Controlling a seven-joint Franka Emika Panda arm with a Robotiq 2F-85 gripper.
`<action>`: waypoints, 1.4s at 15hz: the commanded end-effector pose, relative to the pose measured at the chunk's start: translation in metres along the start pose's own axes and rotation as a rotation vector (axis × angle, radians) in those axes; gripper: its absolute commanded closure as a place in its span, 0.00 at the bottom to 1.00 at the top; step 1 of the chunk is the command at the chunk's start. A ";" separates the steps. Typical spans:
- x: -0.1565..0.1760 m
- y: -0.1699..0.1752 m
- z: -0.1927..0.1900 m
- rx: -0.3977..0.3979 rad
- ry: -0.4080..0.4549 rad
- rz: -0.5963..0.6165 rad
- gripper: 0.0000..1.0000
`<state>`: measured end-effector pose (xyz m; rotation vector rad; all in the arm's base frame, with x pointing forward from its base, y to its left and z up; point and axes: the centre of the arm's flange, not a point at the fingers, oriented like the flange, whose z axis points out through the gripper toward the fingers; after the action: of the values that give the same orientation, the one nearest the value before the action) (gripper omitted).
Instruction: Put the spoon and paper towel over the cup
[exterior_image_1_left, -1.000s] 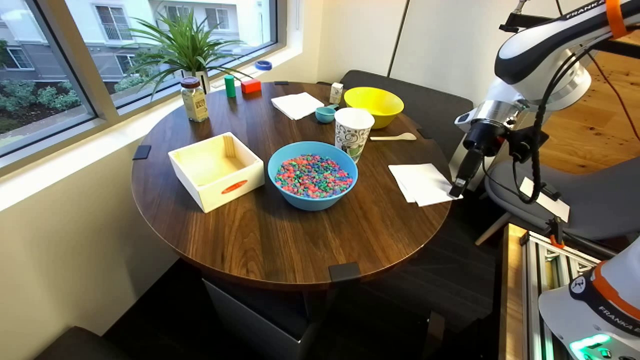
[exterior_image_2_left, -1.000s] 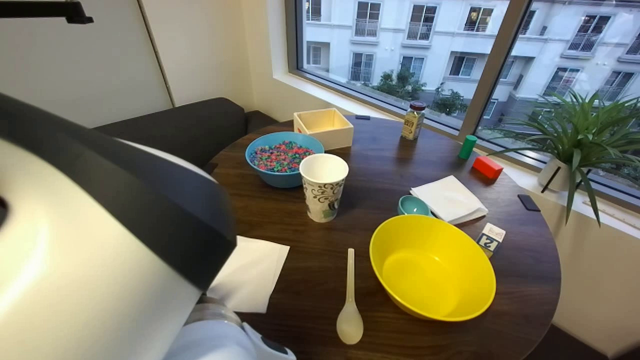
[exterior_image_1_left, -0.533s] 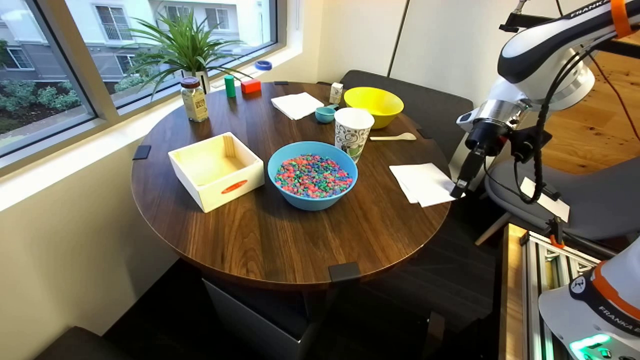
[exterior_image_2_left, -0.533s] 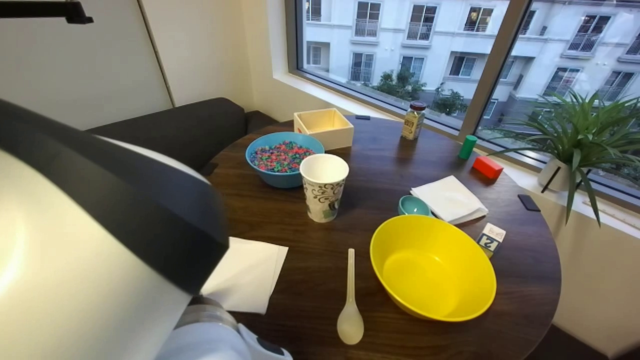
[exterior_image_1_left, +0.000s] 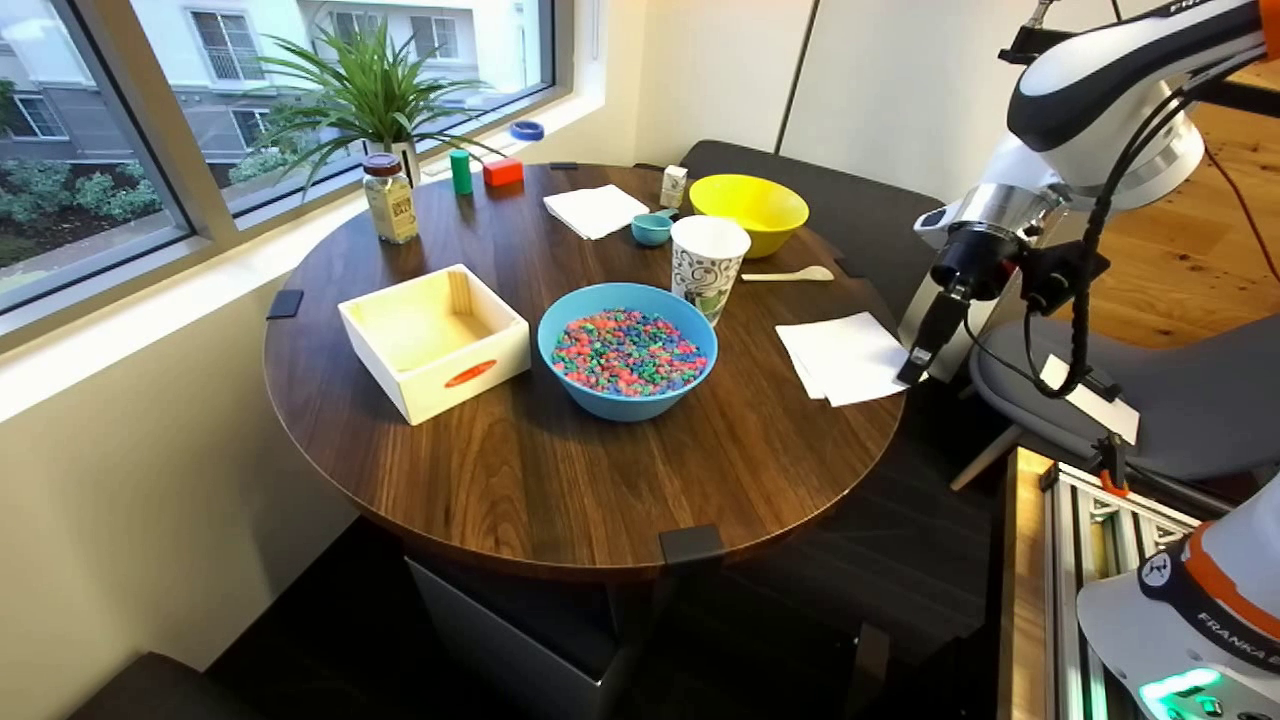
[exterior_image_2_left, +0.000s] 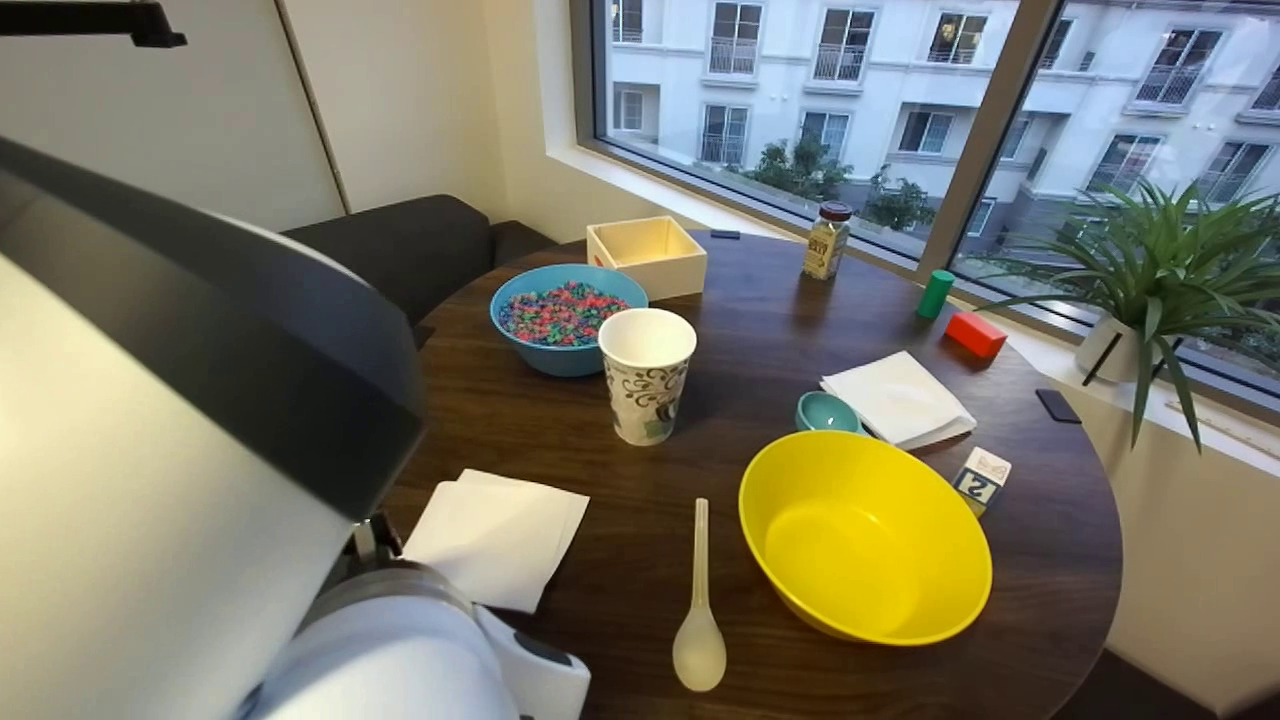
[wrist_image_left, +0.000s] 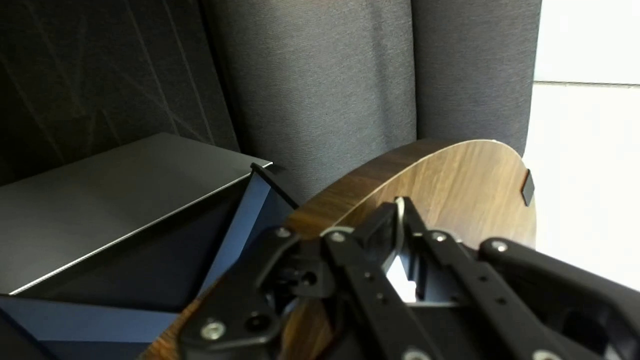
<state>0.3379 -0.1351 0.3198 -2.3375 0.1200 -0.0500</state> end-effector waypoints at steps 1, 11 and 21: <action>-0.008 -0.013 -0.004 -0.022 0.033 -0.017 0.99; -0.010 -0.068 -0.061 -0.269 0.023 -0.172 0.99; -0.002 -0.100 -0.088 -0.402 0.029 -0.253 0.99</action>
<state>0.3366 -0.1285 0.4523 -2.7417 -0.1679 -0.2017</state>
